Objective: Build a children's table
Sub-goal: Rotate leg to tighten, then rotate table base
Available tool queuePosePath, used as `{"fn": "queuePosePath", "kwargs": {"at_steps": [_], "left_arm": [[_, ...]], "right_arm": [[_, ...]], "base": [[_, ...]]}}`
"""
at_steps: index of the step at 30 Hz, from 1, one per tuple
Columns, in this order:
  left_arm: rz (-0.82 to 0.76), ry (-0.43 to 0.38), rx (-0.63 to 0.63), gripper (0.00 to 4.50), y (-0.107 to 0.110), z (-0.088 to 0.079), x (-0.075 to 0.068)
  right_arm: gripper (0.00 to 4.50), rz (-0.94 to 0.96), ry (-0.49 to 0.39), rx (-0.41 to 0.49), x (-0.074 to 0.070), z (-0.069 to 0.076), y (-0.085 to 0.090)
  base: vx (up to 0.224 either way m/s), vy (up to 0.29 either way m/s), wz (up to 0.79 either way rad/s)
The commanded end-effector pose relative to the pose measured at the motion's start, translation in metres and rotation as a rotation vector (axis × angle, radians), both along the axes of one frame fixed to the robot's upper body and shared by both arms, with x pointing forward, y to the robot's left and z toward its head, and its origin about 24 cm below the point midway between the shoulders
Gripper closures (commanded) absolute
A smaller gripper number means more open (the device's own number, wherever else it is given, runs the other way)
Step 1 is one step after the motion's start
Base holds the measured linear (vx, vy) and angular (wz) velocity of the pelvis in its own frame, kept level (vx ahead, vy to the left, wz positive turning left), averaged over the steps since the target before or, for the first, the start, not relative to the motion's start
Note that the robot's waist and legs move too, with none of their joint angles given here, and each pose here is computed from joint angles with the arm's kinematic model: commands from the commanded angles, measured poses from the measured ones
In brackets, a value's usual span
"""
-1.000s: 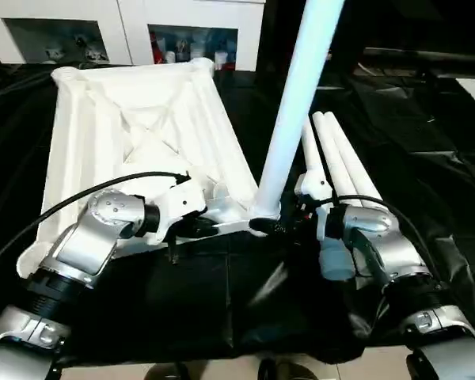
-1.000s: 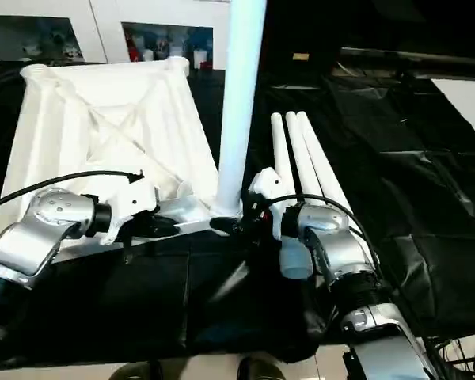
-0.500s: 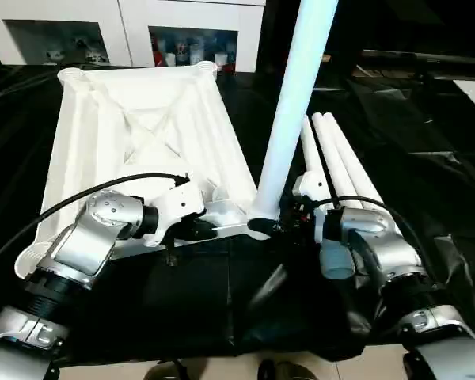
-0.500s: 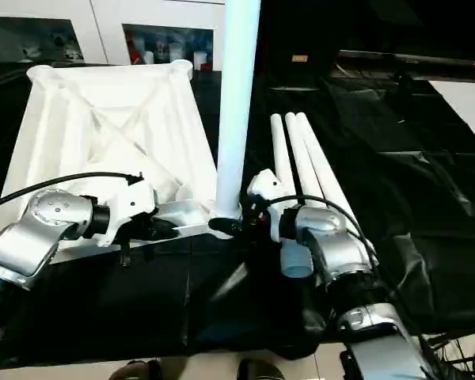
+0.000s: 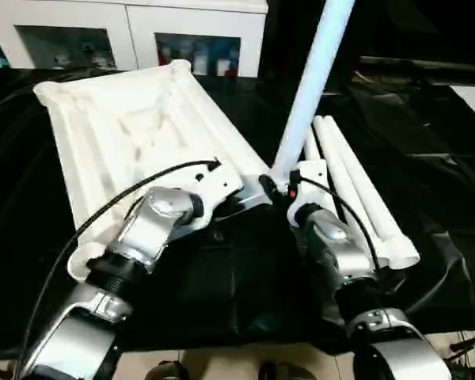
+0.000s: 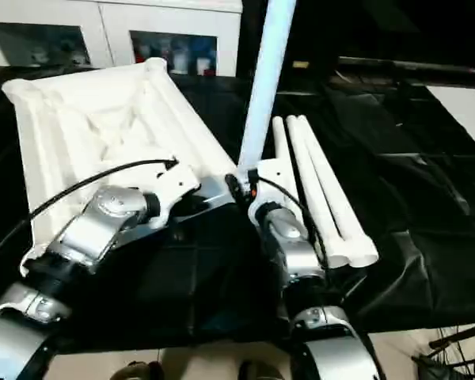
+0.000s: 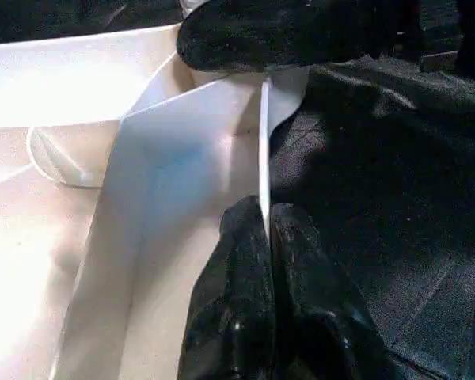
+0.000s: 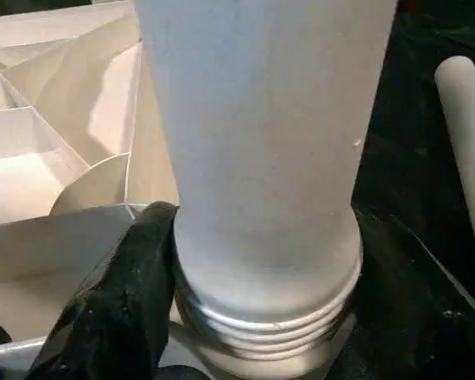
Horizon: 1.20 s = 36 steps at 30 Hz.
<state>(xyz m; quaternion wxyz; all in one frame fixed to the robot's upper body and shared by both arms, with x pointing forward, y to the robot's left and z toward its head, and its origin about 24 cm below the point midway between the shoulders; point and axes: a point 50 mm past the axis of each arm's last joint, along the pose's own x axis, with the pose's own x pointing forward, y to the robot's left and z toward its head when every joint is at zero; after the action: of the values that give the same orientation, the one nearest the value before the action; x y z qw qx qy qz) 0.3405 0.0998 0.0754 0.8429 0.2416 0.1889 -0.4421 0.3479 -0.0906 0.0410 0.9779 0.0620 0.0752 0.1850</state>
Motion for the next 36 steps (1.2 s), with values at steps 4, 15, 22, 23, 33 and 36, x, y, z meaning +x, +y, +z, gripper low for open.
{"fn": "queuePosePath", "kwargs": {"at_steps": [4,15,22,23,33,36], "left_arm": [[0.031,0.061,0.056,4.5,0.001,-0.017,-0.004],[0.069,-0.046,-0.157,4.06,-0.009,0.01,0.002],[0.272,-0.226,-0.273,3.56,0.036,0.065,0.014],[0.28,-0.232,-0.269,3.5,0.038,0.066,0.015],[0.776,-0.383,0.105,3.16,0.185,0.085,-0.002],[0.85,-0.371,0.21,3.16,0.212,0.079,-0.013]], "right_arm": [[1.06,0.176,-0.072,0.08,-0.01,0.008,0.028],[0.45,0.287,-0.203,-0.02,-0.033,0.047,-0.006],[0.45,0.44,-0.169,-0.109,-0.043,0.039,0.007],[0.45,0.441,-0.167,-0.112,-0.042,0.039,0.007],[0.45,0.386,-0.045,-0.237,-0.031,0.025,0.017],[0.45,0.383,-0.021,-0.26,-0.03,0.022,0.016]], "base": [[0.0,0.0,0.0],[0.0,0.0,0.0],[0.0,0.0,0.0],[0.0,0.0,0.0],[0.0,0.0,0.0],[0.0,0.0,0.0]]}}
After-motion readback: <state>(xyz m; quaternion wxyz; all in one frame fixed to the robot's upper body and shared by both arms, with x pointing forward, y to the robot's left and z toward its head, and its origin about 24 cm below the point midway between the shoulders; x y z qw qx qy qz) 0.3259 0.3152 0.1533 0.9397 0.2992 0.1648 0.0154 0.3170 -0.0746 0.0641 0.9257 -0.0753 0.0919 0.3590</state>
